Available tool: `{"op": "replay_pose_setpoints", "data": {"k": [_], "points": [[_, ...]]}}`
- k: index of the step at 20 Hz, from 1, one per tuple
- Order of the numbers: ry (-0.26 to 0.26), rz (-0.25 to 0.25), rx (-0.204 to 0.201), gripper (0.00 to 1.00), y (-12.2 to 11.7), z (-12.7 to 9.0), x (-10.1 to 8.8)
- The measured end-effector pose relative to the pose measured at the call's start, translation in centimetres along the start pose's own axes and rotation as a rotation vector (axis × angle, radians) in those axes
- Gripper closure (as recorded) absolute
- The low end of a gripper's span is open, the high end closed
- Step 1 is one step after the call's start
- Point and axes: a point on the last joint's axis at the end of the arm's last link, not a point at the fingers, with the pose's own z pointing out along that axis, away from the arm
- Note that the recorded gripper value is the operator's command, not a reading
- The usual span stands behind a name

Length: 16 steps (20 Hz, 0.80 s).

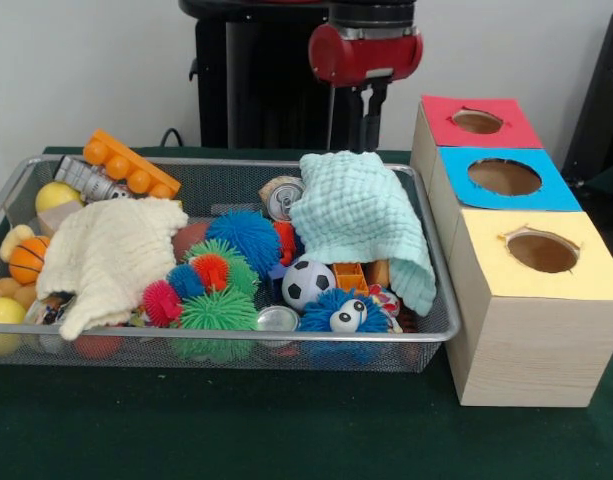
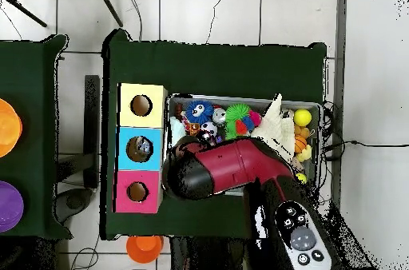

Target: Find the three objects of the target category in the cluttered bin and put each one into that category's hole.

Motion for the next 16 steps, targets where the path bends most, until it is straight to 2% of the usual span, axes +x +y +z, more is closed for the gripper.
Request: {"op": "replay_pose_setpoints", "data": {"k": [3,8,11,16], "points": [[0.026,-0.015,0.008,1.00,-1.0,0.9,0.7],[0.050,-0.014,0.025,1.00,-2.6,0.9,1.6],[0.066,0.012,0.041,1.00,-4.9,0.4,2.7],[0.063,0.087,0.059,1.00,-9.7,-0.7,5.0]]}}
